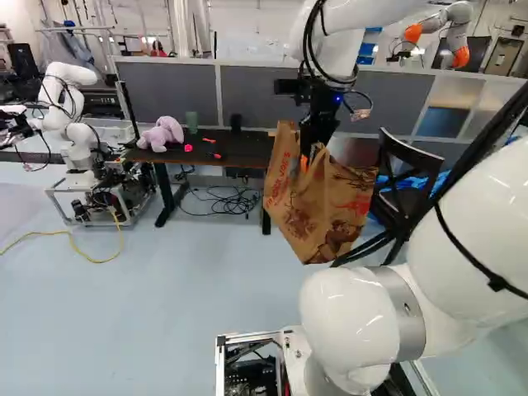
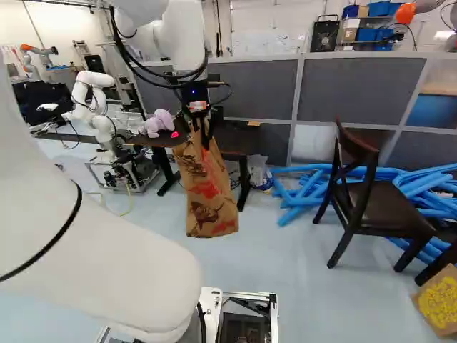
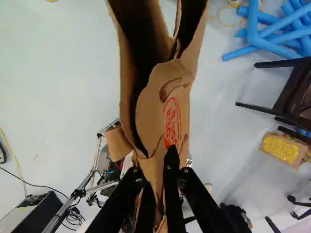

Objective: Pick up the bag on the ground and place it on the table

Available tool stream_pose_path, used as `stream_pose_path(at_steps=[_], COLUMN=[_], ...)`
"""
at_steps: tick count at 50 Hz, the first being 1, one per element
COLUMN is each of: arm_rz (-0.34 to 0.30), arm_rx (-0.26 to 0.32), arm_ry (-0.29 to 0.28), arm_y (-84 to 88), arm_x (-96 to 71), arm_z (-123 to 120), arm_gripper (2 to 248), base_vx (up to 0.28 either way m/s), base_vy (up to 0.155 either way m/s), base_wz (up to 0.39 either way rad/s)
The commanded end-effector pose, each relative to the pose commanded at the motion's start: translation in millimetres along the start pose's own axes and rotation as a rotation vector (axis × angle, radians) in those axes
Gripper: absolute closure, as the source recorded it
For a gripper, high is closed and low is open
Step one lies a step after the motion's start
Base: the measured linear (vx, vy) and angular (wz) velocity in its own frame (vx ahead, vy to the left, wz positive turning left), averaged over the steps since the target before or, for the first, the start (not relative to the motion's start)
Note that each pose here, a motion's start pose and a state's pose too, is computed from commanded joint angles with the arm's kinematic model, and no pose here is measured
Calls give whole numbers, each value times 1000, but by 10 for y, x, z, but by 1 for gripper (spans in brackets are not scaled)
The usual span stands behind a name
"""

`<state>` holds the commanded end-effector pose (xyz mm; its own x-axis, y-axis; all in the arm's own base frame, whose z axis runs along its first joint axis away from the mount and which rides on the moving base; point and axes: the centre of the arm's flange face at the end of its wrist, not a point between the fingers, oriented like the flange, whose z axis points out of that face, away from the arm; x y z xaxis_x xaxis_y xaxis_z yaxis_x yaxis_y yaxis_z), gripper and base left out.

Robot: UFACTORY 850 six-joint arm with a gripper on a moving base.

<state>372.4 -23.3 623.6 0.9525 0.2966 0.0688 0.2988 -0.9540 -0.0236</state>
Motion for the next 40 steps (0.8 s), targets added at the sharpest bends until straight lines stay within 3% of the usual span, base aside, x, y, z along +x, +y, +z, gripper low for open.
stream_pose_path(at_steps=[40], arm_rz=[0], arm_rx=[0], arm_ry=[0], arm_y=[0], arm_x=[0], arm_z=[0], arm_gripper=[229], base_vx=[177], base_vy=[-9], base_wz=[157])
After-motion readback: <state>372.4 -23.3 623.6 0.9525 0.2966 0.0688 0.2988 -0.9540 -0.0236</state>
